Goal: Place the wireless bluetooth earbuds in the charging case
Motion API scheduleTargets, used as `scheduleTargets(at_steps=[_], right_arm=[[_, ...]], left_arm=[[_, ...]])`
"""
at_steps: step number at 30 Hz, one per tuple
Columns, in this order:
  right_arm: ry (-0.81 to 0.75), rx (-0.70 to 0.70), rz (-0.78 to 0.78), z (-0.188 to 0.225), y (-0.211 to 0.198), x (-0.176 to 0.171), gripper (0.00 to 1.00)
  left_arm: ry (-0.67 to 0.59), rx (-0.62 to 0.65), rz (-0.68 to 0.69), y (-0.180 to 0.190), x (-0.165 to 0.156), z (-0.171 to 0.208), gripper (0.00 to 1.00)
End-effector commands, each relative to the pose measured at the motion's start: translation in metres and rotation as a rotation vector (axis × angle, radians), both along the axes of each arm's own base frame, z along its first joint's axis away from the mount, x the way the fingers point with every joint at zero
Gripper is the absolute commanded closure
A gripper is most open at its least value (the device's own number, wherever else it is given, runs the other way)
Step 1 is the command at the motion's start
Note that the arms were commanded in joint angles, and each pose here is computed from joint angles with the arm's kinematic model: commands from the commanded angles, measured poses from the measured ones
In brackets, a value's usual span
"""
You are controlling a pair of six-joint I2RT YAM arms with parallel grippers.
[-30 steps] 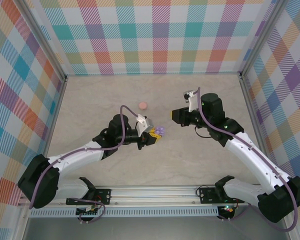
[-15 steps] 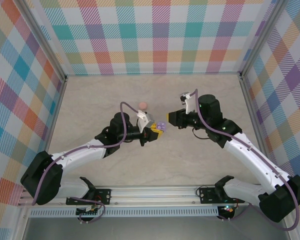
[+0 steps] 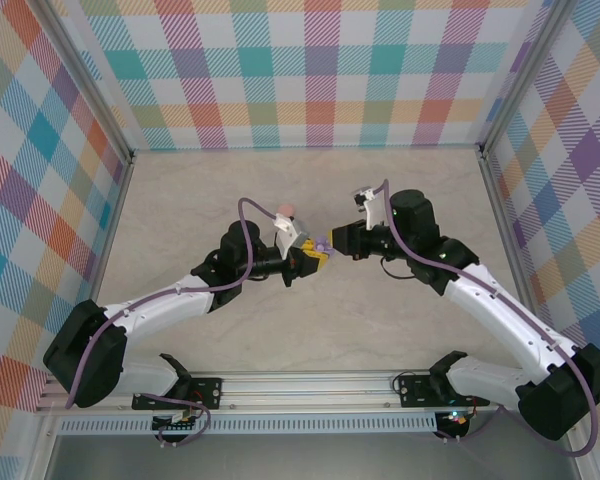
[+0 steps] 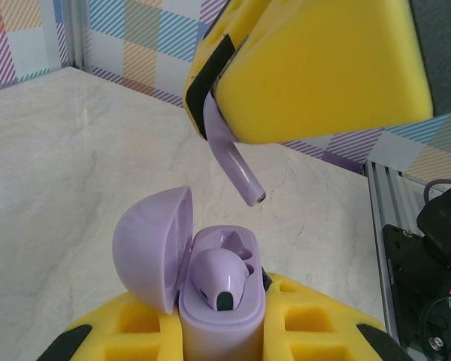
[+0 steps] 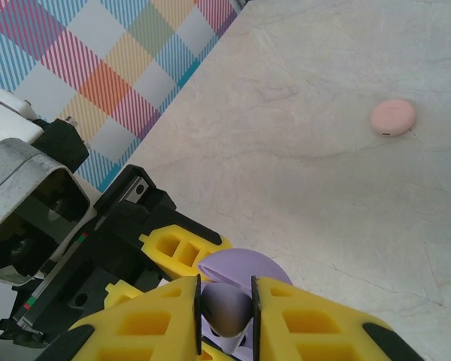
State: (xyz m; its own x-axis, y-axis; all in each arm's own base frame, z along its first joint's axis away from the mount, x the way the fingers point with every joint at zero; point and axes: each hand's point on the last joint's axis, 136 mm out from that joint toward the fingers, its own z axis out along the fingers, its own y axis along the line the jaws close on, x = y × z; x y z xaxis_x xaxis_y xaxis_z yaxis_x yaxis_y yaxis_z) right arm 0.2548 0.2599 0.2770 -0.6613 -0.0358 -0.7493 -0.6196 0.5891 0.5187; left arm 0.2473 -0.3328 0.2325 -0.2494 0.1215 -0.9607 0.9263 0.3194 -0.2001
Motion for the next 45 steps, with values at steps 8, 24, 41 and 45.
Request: scheduleTargets(at_steps=[8, 24, 41, 45], right_arm=[[-0.026, 0.014, 0.03, 0.004, 0.008, 0.0, 0.76], [-0.03, 0.002, 0.011, 0.002, 0.008, 0.004, 0.76], [-0.034, -0.009, 0.01, -0.002, 0.008, 0.005, 0.76], [-0.03, -0.019, 0.012, -0.005, 0.008, 0.004, 0.75]], left_arm=[[-0.01, -0.055, -0.015, -0.009, -0.001, 0.022, 0.99], [0.046, -0.061, -0.004, -0.012, 0.002, 0.022, 0.99], [0.074, -0.066, 0.008, -0.014, 0.007, 0.021, 1.0], [0.076, -0.067, 0.01, -0.015, 0.007, 0.023, 1.0]])
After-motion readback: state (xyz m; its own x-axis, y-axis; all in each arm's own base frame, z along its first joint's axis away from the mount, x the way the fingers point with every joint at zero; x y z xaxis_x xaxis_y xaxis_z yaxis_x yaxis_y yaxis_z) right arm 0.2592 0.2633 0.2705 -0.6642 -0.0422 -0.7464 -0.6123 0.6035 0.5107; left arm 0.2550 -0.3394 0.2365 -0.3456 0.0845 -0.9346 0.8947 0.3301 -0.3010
